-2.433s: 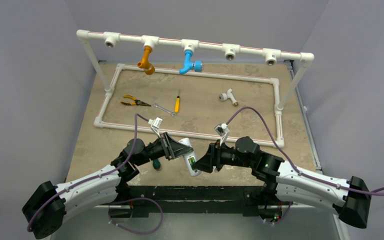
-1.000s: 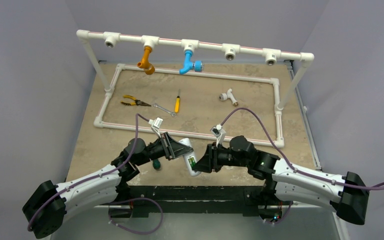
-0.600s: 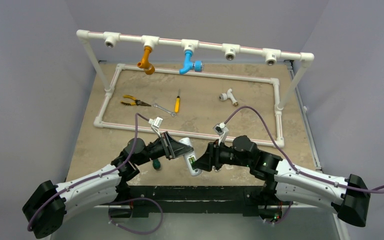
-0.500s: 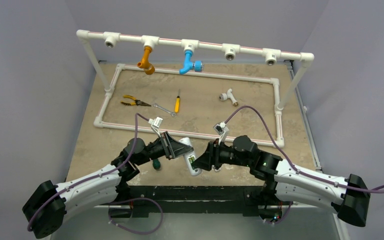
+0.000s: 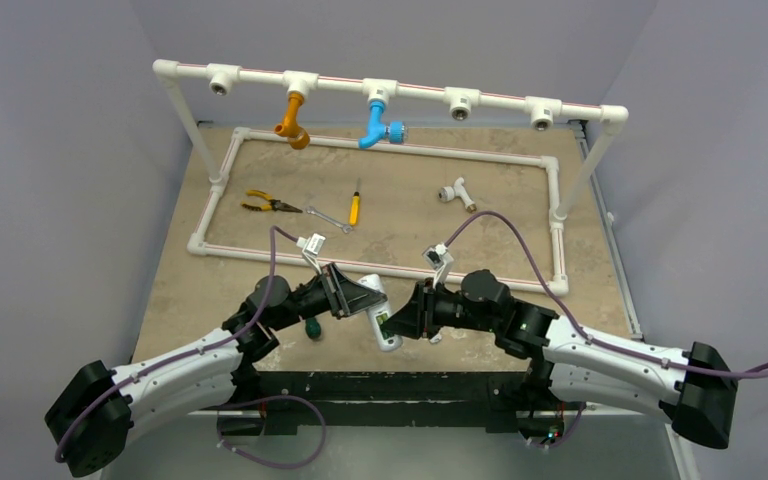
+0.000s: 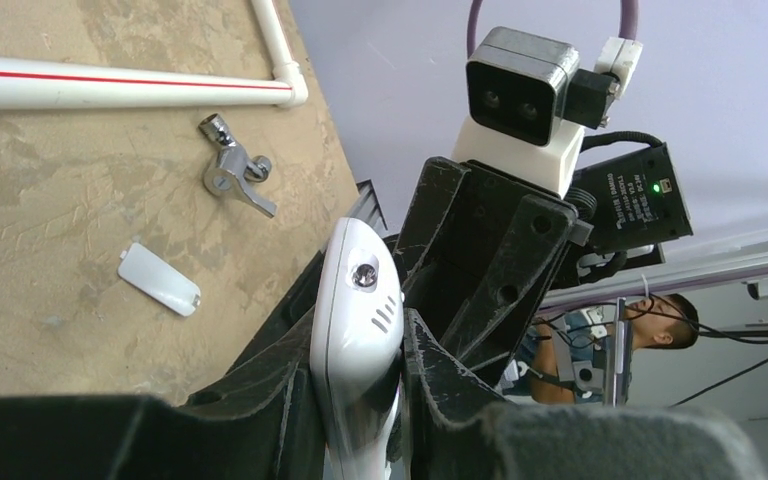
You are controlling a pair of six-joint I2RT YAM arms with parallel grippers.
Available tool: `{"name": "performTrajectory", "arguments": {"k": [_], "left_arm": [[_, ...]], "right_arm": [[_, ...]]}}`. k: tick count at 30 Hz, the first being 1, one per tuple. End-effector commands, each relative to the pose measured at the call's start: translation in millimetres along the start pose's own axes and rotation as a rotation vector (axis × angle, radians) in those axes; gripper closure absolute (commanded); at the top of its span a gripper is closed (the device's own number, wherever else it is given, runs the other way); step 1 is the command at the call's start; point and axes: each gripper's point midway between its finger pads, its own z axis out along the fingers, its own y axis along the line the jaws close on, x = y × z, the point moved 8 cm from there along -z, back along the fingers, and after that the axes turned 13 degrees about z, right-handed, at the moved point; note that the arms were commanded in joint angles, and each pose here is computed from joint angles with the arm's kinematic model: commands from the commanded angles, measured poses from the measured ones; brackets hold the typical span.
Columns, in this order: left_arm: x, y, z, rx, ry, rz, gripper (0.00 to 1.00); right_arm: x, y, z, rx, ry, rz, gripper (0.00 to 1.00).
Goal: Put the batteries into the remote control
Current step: Pick up the battery cover at the center of the board.
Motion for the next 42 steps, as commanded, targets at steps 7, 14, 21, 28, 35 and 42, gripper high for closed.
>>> {"name": "performTrajectory", "arguments": {"k": [7, 14, 21, 28, 35, 42], "left_arm": [[-16, -27, 3, 0.108, -0.040, 0.036, 1.00], [-13, -23, -1, 0.081, -0.029, 0.035, 1.00], [-4, -7, -5, -0.004, -0.018, 0.028, 1.00], [4, 10, -13, -0.123, -0.008, 0.017, 1.00], [11, 22, -19, -0.213, 0.013, -0.008, 1.00], [15, 26, -19, -0.219, 0.020, -0.028, 1.00]], "right_arm": [[-14, 11, 0, 0.005, -0.073, -0.035, 0.96], [-20, 23, -8, -0.021, -0.083, -0.114, 0.48], [-28, 12, -33, 0.101, -0.212, -0.139, 0.42], [-24, -41, -57, 0.503, -0.271, -0.151, 0.44], [-6, -73, -43, 0.674, -0.144, -0.156, 0.44], [5, -87, -30, 0.689, -0.079, -0.188, 0.42]]}}
